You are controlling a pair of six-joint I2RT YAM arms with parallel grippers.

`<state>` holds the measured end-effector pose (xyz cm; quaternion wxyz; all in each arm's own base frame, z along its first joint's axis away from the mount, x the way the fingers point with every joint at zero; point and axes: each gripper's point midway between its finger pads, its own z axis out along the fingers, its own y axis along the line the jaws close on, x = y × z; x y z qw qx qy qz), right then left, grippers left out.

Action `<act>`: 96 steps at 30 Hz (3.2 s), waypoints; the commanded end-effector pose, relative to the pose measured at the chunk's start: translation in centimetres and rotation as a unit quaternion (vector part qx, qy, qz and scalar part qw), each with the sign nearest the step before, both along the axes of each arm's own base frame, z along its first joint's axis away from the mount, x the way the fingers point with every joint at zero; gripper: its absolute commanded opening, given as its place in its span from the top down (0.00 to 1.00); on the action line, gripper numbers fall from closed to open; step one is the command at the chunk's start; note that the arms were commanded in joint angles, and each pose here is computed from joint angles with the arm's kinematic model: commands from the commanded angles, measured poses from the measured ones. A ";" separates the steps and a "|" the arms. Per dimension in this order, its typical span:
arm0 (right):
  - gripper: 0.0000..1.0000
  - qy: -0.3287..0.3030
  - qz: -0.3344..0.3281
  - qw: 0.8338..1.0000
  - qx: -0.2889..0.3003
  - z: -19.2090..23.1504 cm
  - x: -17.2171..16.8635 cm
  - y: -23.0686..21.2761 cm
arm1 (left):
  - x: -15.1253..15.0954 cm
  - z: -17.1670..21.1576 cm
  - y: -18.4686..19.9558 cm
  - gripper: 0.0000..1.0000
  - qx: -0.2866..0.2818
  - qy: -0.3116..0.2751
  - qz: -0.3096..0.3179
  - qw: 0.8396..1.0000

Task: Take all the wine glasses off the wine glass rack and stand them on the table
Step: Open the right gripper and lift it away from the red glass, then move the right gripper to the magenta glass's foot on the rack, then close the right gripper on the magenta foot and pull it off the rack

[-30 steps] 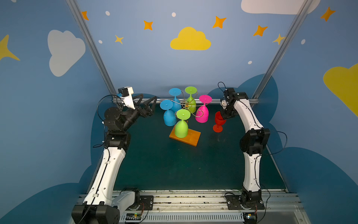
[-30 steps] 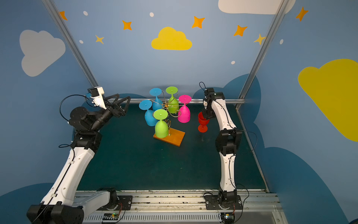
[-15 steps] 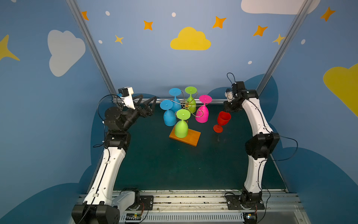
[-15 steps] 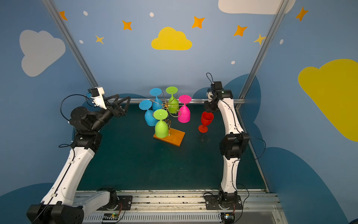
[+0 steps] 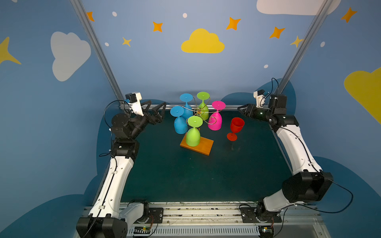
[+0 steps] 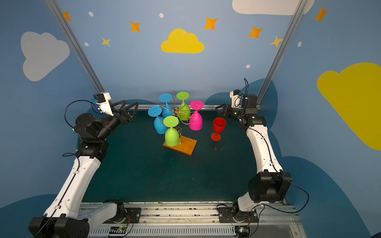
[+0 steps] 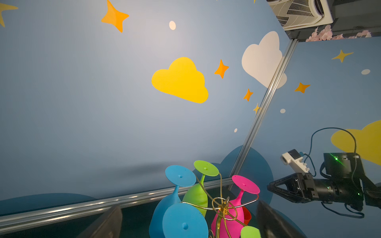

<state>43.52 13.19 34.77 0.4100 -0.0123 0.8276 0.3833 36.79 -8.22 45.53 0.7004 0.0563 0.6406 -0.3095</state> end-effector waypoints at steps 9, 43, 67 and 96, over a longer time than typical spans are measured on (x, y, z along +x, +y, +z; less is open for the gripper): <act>0.51 -0.010 0.106 0.982 0.156 3.4 1.9 5.5 | -0.6 0.5 0.1 0.01 0.001 -0.012 0.005 1.000; 0.87 0.023 0.153 0.968 0.200 3.3 3.6 9.8 | -1.2 0.8 0.2 0.01 0.005 -0.018 0.010 1.000; 1.00 0.000 0.163 0.953 0.255 7.7 2.0 9.2 | -1.6 1.1 0.3 0.01 0.004 -0.023 0.011 1.000; 1.00 0.018 0.181 0.954 0.237 6.2 -1.6 10.6 | -1.9 1.4 0.3 0.01 0.001 -0.027 0.010 1.000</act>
